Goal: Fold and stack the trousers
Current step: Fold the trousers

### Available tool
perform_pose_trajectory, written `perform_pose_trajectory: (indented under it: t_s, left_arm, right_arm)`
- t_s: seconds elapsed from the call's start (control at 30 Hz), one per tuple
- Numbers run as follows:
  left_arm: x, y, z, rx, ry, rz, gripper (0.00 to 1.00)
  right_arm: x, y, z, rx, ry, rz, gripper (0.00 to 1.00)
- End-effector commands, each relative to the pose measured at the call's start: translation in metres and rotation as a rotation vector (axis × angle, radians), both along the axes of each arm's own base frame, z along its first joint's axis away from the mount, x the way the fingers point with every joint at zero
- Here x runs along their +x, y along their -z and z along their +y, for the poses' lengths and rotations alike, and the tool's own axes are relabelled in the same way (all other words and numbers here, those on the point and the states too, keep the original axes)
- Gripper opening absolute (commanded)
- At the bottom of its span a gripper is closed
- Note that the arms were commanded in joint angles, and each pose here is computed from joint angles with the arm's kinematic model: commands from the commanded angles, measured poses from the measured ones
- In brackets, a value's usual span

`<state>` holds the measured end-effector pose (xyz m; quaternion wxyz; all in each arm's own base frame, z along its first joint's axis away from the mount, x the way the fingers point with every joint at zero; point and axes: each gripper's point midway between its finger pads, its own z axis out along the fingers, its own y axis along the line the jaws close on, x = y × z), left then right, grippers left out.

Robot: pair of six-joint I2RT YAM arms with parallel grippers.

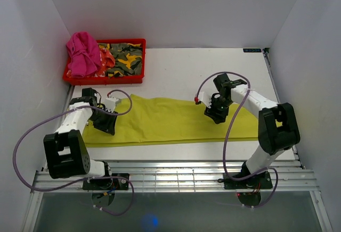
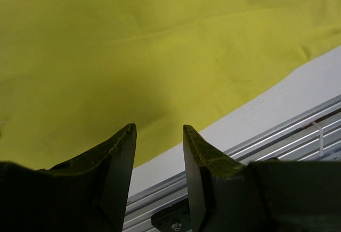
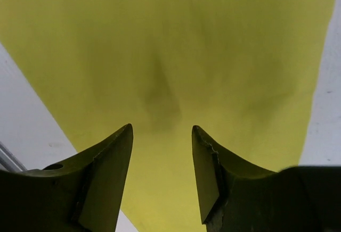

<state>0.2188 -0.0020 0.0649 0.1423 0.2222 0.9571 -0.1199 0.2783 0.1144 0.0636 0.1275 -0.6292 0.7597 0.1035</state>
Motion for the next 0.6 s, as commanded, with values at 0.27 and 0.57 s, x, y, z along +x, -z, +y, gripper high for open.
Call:
perform_pose_trajectory:
  t_s: [0.27, 0.57]
  left_arm:
    - [0.043, 0.05, -0.032, -0.07, 0.047, 0.067, 0.45]
    - [0.069, -0.021, -0.045, -0.18, 0.045, -0.043, 0.49]
  right_arm:
    - [0.022, 0.061, -0.043, -0.191, 0.215, -0.001, 0.45]
    - [0.049, 0.005, 0.001, -0.039, 0.218, -0.03, 0.42]
